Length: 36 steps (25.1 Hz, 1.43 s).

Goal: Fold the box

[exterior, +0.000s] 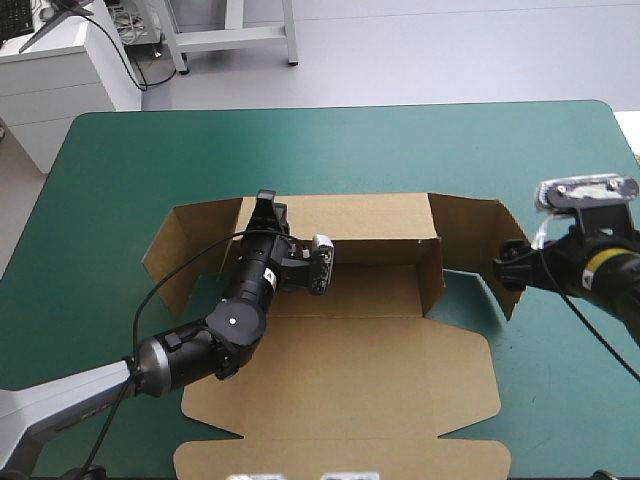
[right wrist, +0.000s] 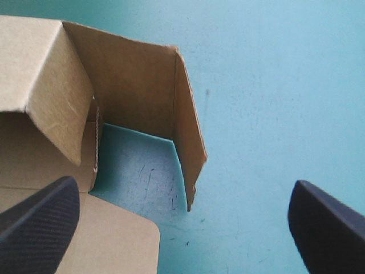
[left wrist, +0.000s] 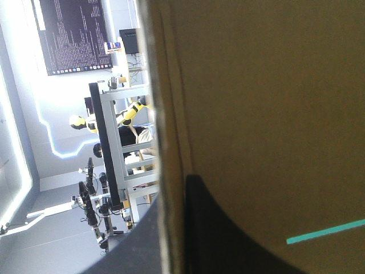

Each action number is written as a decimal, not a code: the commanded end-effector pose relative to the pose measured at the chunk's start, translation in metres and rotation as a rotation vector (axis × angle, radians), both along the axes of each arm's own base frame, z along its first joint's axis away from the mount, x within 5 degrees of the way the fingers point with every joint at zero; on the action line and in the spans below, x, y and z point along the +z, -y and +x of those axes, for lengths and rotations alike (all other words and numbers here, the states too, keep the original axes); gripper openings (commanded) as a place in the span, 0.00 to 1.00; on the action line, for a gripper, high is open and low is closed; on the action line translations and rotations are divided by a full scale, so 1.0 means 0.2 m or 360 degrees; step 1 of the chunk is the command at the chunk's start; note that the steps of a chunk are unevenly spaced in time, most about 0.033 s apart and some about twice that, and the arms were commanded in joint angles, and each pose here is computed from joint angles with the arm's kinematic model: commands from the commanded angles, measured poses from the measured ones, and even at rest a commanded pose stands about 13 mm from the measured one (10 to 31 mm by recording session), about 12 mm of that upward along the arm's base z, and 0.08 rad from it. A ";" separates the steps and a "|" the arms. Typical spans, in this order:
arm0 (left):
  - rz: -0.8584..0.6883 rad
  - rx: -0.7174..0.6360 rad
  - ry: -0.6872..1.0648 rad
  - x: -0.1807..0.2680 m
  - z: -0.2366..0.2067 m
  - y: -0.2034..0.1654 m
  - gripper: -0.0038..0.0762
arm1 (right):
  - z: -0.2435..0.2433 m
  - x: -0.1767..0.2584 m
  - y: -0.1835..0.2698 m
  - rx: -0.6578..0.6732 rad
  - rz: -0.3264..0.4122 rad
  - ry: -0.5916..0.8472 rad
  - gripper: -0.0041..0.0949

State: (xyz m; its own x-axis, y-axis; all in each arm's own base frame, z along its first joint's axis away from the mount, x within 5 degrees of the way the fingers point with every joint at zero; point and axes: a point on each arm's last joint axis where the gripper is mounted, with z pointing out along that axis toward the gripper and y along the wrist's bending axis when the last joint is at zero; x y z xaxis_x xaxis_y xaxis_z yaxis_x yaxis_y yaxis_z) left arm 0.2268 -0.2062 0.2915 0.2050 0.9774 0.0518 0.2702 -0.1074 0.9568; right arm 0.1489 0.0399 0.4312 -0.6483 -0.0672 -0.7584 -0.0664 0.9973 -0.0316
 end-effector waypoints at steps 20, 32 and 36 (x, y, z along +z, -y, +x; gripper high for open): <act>-0.0059 0.0055 0.0179 0.15 -0.02 -0.05 0.04 | 1.06 -0.09 0.22 0.0080 0.0583 -0.0417 0.96; -0.0062 0.0040 0.0173 0.15 -0.03 -0.05 0.04 | 1.12 -0.27 0.25 0.0051 0.0463 -0.0589 0.96; -0.0062 0.0040 0.0173 0.15 -0.03 -0.05 0.04 | 1.11 -0.32 0.24 0.0086 0.0494 -0.0639 0.96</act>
State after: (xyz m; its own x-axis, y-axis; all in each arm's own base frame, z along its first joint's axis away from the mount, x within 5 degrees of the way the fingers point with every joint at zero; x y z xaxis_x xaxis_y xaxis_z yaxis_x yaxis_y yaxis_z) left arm 0.2245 -0.2007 0.2981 0.1815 0.9825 0.0426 0.2539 -0.0886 0.9632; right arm 0.3849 -0.0101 0.3445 -0.9168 0.0893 -0.3892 -0.0289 0.9573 0.2877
